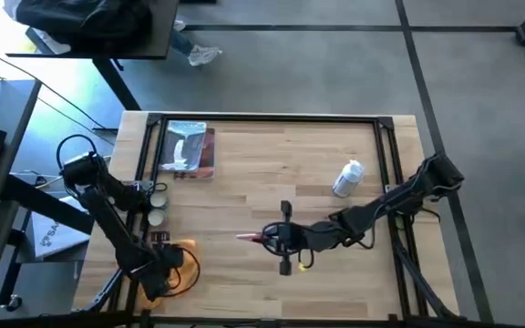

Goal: Apply microfiber cloth
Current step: Wipe the front and back of the cellphone with the yellow microfiber cloth

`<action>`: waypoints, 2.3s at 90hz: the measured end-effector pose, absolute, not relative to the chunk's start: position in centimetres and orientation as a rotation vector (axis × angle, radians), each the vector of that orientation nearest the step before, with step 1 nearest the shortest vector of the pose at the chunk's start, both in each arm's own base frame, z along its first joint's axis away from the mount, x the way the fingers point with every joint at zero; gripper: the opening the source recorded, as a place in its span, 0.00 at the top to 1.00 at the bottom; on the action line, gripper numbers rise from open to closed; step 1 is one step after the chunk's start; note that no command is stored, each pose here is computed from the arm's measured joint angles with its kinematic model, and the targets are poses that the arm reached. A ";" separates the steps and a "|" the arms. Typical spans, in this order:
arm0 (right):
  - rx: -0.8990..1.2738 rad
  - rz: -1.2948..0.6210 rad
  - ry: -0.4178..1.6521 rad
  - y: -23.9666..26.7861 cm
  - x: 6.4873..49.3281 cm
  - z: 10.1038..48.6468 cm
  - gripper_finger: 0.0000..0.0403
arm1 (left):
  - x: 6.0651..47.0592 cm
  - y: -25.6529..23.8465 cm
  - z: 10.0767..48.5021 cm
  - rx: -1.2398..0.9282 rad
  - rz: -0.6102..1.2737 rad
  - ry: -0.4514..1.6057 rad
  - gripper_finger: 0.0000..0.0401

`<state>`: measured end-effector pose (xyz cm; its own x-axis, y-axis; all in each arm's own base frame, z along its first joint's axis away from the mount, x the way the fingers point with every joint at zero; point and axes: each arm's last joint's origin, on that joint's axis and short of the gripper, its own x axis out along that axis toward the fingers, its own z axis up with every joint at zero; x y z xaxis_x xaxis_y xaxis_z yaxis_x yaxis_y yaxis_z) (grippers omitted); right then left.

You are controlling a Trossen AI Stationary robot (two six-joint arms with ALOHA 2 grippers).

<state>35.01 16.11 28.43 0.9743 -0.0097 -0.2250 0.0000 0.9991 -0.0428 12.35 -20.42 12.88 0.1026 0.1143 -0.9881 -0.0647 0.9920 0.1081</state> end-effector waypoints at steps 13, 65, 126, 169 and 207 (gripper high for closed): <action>-0.068 -0.032 0.218 15.8 34.5 29.2 1.00 | 12.8 -20.2 13.2 0.075 0.178 1.327 0.86; 0.214 -0.366 0.158 13.6 36.2 27.6 1.00 | 15.4 -17.7 23.5 0.205 0.339 0.355 0.99; 0.368 -0.338 -0.125 11.4 38.9 28.4 1.00 | 23.8 -13.8 27.5 0.285 0.471 0.191 0.99; 0.396 -0.315 -0.124 10.7 39.2 28.4 1.00 | 25.7 -14.2 27.8 0.473 0.512 0.130 0.99; 0.414 -0.297 -0.124 10.8 39.2 28.4 1.00 | 24.2 -13.9 29.5 0.444 0.641 0.124 0.99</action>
<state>39.15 10.84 28.36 0.9495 -0.3082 0.0585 0.2580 0.8731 0.4136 24.25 -13.90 29.52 0.7978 0.6025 0.0238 -0.5503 0.7114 0.4372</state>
